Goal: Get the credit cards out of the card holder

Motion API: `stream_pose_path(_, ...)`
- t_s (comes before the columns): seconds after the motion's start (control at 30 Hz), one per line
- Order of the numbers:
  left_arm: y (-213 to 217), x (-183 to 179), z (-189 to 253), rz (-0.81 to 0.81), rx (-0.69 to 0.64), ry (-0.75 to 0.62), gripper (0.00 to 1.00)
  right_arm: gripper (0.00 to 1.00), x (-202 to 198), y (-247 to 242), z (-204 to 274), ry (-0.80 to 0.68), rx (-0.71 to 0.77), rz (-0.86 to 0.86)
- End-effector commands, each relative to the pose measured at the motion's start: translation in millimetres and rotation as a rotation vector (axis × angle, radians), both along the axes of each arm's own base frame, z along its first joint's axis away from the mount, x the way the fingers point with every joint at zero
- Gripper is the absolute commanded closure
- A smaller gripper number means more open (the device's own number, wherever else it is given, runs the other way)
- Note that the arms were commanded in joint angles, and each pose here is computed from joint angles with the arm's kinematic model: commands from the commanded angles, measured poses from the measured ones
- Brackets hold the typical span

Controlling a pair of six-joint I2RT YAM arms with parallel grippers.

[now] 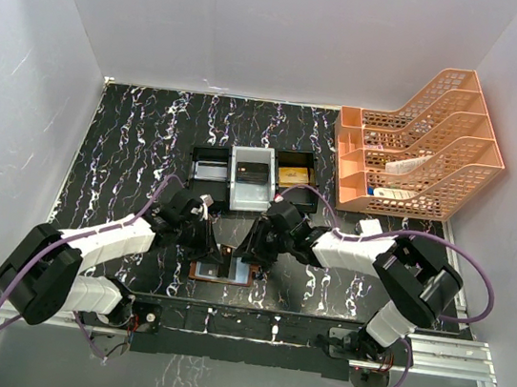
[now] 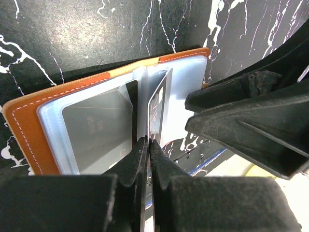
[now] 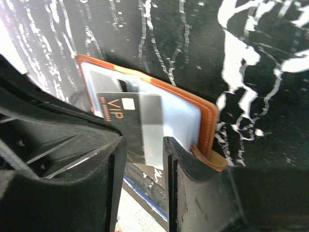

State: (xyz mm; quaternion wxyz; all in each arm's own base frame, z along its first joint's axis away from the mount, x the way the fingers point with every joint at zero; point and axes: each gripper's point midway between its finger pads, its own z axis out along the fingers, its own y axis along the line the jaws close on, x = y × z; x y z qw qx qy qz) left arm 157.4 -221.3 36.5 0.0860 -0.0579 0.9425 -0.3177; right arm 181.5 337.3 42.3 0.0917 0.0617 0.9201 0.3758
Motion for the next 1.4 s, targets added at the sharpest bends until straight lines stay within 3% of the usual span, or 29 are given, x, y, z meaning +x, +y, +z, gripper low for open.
stream_pose_path(0.0,0,7,9,-0.002,0.01,-0.034,1.0,0.65,13,32,42,-0.063,0.165,0.03)
stream_pose_path(0.2,-2,8,11,-0.01,0.002,-0.035,0.99,0.67,3,9,-13,0.061,-0.013,-0.022)
stream_pose_path(0.53,-22,6,20,-0.054,-0.121,-0.018,0.89,0.69,-1,-4,-29,0.079,-0.074,-0.046)
stream_pose_path(0.67,-20,5,19,-0.048,-0.111,-0.017,0.9,0.69,0,-4,-28,0.074,-0.074,-0.049)
stream_pose_path(0.87,-11,5,13,-0.037,-0.047,-0.013,1.0,0.69,2,-1,-23,0.056,-0.049,-0.044)
stream_pose_path(1.07,-3,8,22,-0.008,-0.019,-0.06,1.0,0.61,7,17,12,-0.014,0.095,-0.009)
stream_pose_path(1.2,-4,14,37,0.015,-0.048,-0.113,1.0,0.41,17,21,35,-0.069,0.126,-0.01)
stream_pose_path(1.37,-2,25,58,0.037,-0.051,-0.186,1.0,0.28,30,19,63,-0.161,0.142,-0.03)
